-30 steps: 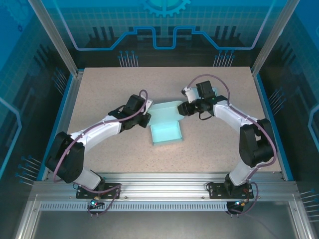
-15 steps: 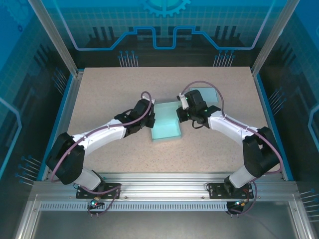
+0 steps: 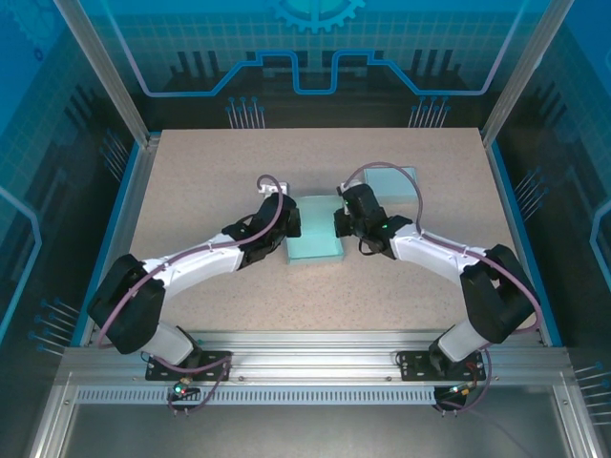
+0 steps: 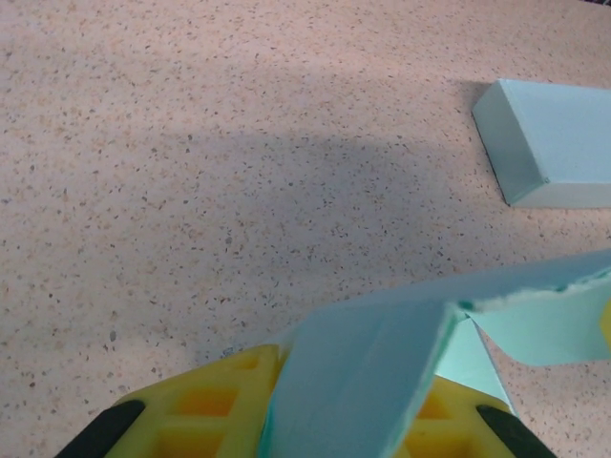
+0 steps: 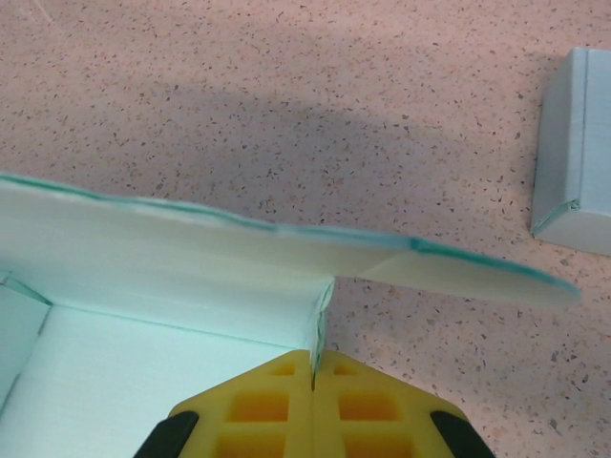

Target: Fold the paper box

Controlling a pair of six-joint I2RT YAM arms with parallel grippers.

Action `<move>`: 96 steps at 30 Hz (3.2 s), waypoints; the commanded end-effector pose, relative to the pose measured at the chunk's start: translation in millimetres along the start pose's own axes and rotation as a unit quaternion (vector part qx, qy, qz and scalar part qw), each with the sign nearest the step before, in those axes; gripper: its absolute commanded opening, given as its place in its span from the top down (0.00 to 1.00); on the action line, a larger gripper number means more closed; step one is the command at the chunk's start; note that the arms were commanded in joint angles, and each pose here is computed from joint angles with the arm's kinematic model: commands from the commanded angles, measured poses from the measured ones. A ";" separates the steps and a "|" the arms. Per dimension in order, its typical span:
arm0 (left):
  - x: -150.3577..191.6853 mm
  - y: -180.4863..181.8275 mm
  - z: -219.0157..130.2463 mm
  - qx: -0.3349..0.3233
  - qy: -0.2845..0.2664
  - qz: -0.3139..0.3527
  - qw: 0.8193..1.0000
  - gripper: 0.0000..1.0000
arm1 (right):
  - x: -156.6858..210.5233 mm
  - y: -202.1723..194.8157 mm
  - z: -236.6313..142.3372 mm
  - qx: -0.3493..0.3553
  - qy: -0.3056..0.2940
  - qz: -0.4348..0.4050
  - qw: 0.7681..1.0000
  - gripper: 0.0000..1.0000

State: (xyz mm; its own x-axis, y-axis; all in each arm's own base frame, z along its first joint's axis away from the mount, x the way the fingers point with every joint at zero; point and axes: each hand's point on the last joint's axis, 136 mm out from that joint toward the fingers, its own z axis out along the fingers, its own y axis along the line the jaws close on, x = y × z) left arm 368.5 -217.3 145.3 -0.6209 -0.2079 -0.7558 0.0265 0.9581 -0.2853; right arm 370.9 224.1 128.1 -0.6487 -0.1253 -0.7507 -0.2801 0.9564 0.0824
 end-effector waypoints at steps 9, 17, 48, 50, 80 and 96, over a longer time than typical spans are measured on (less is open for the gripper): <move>36.1 -28.2 6.9 0.075 0.013 -0.116 0.990 0.74 | 9.1 54.8 -10.7 -0.037 -0.031 -0.024 0.999 1.00; 48.4 -28.0 6.9 0.073 0.023 -0.113 0.991 0.75 | 22.2 59.3 -12.3 -0.032 -0.029 -0.023 0.999 1.00; 129.5 27.7 -0.5 0.031 0.061 -0.071 0.995 0.45 | 114.5 28.9 -6.5 0.032 0.028 -0.018 0.999 1.00; 131.1 27.2 -4.2 0.045 0.057 -0.074 0.995 0.39 | 117.2 27.9 -4.6 0.037 0.032 -0.020 0.999 1.00; 97.0 70.9 -104.4 0.023 0.033 -0.088 0.995 0.01 | 115.0 25.8 -1.7 0.061 0.039 -0.029 0.997 1.00; 12.1 -47.7 -71.8 0.105 0.015 0.103 0.989 0.47 | 112.9 28.4 -9.3 0.061 0.038 -0.038 0.997 1.00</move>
State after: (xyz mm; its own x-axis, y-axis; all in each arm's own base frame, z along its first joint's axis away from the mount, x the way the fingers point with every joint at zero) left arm 292.1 -220.3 191.7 -0.6063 -0.0952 -0.7895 0.2070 0.9397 -0.2724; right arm 297.3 238.8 62.0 -0.6469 -0.1606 -0.7455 -0.2275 0.9737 -0.0124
